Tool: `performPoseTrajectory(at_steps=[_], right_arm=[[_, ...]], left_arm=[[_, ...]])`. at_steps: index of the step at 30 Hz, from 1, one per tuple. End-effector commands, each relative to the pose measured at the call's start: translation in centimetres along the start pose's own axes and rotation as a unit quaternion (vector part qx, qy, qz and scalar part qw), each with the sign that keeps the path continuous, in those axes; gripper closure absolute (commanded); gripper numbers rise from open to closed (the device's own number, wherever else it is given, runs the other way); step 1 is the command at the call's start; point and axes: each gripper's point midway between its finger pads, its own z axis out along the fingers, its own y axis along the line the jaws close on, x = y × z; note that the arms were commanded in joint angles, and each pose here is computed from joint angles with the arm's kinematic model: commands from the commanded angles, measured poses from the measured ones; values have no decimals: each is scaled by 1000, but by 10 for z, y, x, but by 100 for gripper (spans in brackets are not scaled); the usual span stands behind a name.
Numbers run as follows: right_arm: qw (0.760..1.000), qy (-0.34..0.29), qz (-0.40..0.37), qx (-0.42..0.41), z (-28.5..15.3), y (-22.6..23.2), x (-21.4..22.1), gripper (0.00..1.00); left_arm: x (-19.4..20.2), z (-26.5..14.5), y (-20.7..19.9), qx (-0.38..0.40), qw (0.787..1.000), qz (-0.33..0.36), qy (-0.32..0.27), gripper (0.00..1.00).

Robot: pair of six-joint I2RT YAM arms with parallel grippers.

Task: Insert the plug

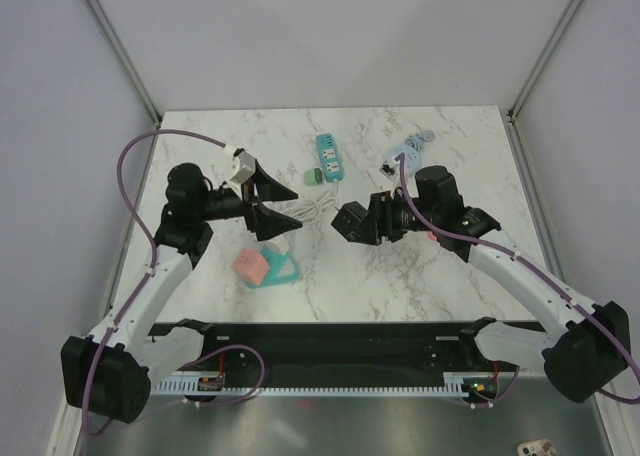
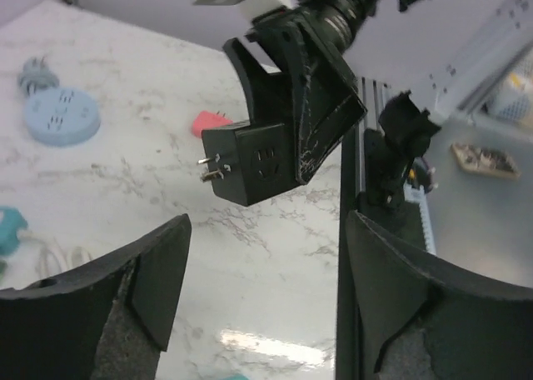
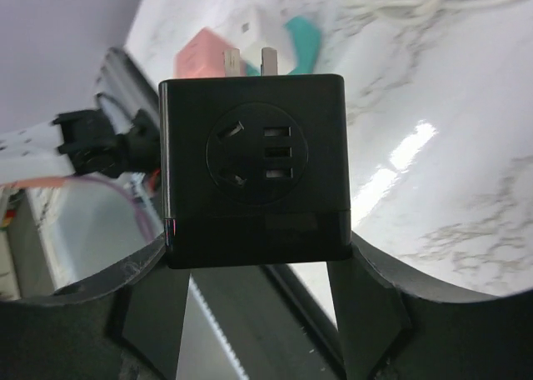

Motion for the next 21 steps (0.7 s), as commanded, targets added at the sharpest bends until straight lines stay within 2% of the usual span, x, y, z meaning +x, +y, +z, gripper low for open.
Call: performPoseTrajectory(at_steps=[1, 2, 5, 9, 16, 21], right_arm=[[991, 40, 18, -128, -26, 54, 19, 100], [988, 51, 25, -145, -30, 60, 24, 100], [979, 73, 41, -187, -39, 76, 31, 100], [968, 69, 28, -239, -56, 99, 26, 100], [958, 66, 44, -277, -65, 119, 21, 100], [954, 80, 40, -288, -63, 128, 29, 100]], left_arm=[[-24, -1, -50, 104, 958, 266, -40, 15], [-28, 0, -53, 110, 945, 303, -45, 13], [-38, 0, -72, 155, 924, 346, -49, 11], [-34, 6, -95, 203, 906, 369, -48, 7], [-30, 25, -112, 239, 893, 377, -54, 6], [-21, 38, -108, 245, 895, 369, -47, 6]])
